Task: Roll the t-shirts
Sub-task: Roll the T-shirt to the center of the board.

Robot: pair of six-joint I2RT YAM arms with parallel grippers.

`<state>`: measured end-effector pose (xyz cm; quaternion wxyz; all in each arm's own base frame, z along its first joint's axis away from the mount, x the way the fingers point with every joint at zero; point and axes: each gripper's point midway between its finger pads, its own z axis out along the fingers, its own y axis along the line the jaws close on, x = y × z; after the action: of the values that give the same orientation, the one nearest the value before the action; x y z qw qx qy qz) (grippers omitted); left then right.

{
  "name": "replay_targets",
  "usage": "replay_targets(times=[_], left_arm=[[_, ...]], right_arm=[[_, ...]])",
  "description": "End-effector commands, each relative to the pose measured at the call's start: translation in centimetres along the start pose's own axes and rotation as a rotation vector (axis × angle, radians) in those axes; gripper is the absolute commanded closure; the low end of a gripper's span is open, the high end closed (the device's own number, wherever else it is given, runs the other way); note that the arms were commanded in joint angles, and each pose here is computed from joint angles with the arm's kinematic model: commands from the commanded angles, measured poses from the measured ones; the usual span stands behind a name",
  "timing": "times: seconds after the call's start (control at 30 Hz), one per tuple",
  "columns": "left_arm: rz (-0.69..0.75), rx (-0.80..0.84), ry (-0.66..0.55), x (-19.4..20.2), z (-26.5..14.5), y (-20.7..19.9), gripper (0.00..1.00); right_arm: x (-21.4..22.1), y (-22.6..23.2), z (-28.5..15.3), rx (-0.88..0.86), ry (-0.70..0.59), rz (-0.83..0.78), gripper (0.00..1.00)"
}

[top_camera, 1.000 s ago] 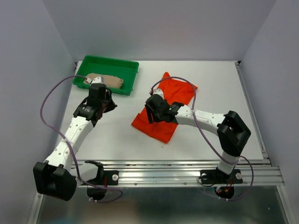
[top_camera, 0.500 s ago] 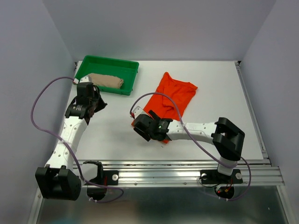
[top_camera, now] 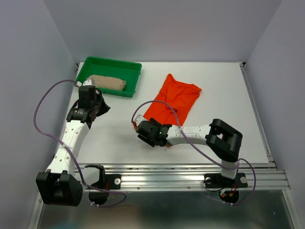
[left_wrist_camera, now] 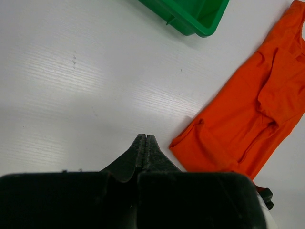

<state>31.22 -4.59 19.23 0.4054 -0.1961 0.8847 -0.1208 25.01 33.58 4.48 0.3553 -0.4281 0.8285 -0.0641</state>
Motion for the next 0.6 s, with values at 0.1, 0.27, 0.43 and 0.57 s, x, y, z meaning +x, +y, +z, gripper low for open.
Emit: replay_targets(times=[0.1, 0.27, 0.43, 0.57], left_arm=[[-0.001, 0.025, -0.011, 0.1, -0.3, -0.2, 1.00], [0.000, 0.024, -0.008, 0.2, -0.3, -0.1, 1.00], [0.000, 0.030, -0.008, 0.3, -0.3, -0.1, 1.00], [0.001, 0.032, -0.008, 0.3, -0.3, -0.2, 1.00]], right_arm=[[-0.8, 0.9, 1.1, -0.009, -0.043, 0.000, 0.27], [-1.5, 0.9, 0.7, -0.025, -0.064, 0.023, 0.27], [-4.0, -0.3, -1.2, -0.016, -0.116, 0.053, 0.27], [-5.4, -0.5, -2.2, -0.013, -0.147, 0.063, 0.27]])
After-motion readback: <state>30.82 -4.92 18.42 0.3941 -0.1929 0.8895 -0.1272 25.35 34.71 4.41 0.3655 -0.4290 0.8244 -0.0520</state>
